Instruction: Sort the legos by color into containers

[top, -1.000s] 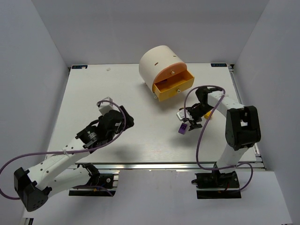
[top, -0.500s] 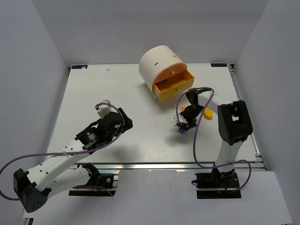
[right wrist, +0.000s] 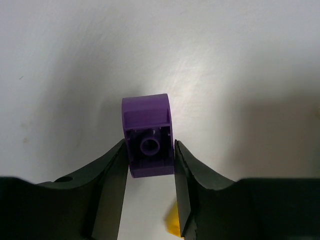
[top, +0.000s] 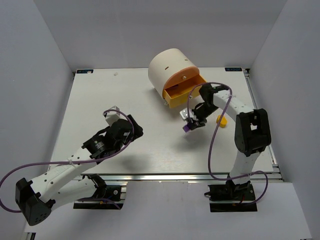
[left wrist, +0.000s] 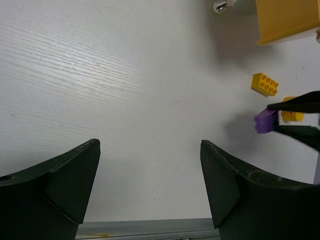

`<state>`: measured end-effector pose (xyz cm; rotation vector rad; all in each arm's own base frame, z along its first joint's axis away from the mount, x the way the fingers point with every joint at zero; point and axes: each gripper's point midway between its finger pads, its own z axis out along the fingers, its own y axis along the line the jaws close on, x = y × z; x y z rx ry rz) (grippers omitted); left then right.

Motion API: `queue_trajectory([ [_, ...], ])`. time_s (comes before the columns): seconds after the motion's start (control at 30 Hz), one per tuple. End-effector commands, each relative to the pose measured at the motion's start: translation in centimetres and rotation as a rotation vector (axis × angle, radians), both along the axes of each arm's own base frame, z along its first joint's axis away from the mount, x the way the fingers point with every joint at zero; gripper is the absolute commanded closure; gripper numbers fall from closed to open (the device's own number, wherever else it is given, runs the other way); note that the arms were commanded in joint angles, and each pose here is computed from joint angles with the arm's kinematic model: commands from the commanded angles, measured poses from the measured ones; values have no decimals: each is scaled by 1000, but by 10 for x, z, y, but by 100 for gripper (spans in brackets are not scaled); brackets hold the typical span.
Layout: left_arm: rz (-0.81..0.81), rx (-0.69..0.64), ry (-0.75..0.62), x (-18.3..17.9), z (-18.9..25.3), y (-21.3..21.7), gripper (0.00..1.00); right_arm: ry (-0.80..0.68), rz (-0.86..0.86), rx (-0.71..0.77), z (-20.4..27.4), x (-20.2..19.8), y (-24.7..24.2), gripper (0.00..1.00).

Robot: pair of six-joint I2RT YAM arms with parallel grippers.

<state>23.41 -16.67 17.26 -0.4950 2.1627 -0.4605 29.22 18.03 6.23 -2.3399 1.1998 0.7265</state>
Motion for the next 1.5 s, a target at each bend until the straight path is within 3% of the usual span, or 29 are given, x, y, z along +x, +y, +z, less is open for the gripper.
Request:
queue_trajectory([
  [0.0,-4,-18,-11,2,0,-3,9,44,-219,246,99,11,37,98],
  [0.2,-19,-11,-19,5,1,-6,8,-178,-557,375,166,65,41,100],
  [0.4,-41,3,-22,8,1,-12,8,-365,-715,421,206,129,35,96],
  [0.5,-42,8,-19,9,1,-13,8,-461,-710,434,212,152,38,91],
  [0.67,-42,0,-17,7,1,-12,8,-546,-672,403,206,181,44,73],
  [0.7,-40,-4,-18,7,2,-12,8,-553,-667,404,206,185,48,62],
  [0.77,-40,-5,-14,6,0,-11,8,-564,-662,410,207,188,51,50],
  [0.8,-37,-11,-16,5,1,-10,8,-574,-660,419,210,189,53,37],
  [0.83,-36,-10,-13,4,0,-10,8,-572,-659,420,210,189,54,33],
  [0.97,-34,-20,-19,4,1,-9,8,-539,-658,444,215,182,57,28],
  [1.07,-38,-20,-19,5,1,-11,8,-479,-690,485,222,174,57,33],
  [1.1,-40,-16,-18,5,0,-11,8,-466,-698,507,230,168,59,43],
  [1.13,-40,-15,-17,6,0,-11,8,-416,-742,532,234,166,58,55],
  [1.17,-40,-12,-16,6,0,-11,8,-362,-741,556,234,158,62,74],
  [1.2,-42,-14,-16,6,0,-12,8,-325,-746,583,242,149,59,100],
  [1.37,-42,-12,-18,6,-1,-12,8,-103,-637,522,203,91,56,100],
  [1.47,-42,-11,-17,6,-1,-12,8,-78,-527,433,168,68,48,100],
])
